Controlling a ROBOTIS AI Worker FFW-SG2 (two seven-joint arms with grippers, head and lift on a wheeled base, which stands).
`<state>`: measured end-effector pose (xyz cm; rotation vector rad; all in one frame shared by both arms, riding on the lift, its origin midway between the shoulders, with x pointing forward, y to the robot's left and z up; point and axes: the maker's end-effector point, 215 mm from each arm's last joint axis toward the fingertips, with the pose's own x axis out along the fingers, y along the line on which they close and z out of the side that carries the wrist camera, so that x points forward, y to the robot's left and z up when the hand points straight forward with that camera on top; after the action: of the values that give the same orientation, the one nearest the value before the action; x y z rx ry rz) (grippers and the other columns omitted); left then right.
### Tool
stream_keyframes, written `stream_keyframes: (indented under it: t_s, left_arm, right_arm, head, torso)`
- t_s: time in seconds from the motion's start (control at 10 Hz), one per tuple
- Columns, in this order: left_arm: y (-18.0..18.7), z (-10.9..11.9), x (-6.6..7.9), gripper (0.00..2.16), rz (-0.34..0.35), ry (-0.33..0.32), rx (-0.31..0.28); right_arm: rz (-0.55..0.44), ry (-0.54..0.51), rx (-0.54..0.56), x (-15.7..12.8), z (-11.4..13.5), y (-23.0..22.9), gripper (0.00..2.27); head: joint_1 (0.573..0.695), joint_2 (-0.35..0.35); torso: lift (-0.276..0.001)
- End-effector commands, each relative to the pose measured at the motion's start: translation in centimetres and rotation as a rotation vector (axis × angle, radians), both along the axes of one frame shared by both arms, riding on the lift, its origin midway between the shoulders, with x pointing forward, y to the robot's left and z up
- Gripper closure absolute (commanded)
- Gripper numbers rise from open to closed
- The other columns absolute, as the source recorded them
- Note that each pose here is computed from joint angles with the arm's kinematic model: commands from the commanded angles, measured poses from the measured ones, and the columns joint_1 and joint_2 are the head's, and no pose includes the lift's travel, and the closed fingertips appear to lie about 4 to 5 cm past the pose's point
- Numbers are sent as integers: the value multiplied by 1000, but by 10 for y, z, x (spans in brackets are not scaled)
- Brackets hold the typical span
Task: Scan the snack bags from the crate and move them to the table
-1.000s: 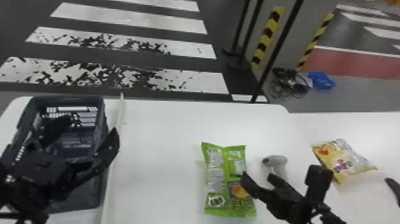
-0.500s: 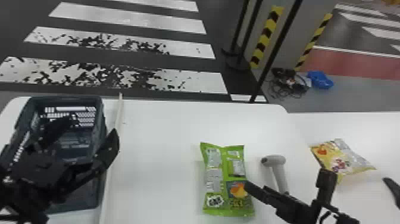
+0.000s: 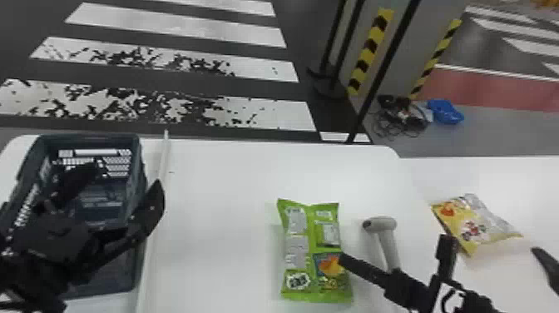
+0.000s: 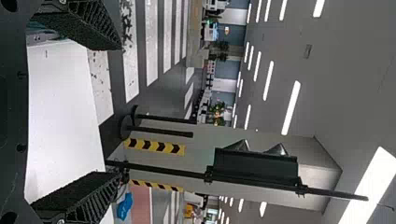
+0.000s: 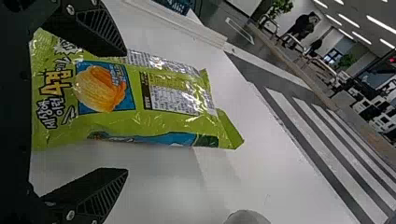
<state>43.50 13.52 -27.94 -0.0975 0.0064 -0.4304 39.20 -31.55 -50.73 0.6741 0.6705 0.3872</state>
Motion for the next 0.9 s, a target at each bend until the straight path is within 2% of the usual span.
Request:
stream_keyframes:
  t_s: [0.0, 0.5, 0.6, 0.7, 0.8]
  left_arm:
    - [-1, 1, 1, 26, -1, -3, -3]
    - [-4, 1, 2, 26, -5, -2, -6]
    - [-4, 1, 3, 26, -4, -1, -7]
    - [-4, 0, 2, 26, -4, 2, -8]
    - [-4, 0, 2, 26, -5, 2, -7]
  right_arm:
    - [16, 4, 3, -2, -2, 4, 113]
    - [119, 24, -10, -8, -10, 32, 178]
    - [140, 40, -30, -10, -15, 34, 505]
    - [162, 71, -56, -10, -24, 36, 1342]
    - [161, 81, -74, -9, -29, 37, 2064]
  head:
    - [695, -244]
    - [695, -222]
    - [695, -215]
    - [695, -208]
    - [695, -205]
  torso:
    - [-95]
    - [-95]
    - [-95]
    - [-95]
    - [-95]
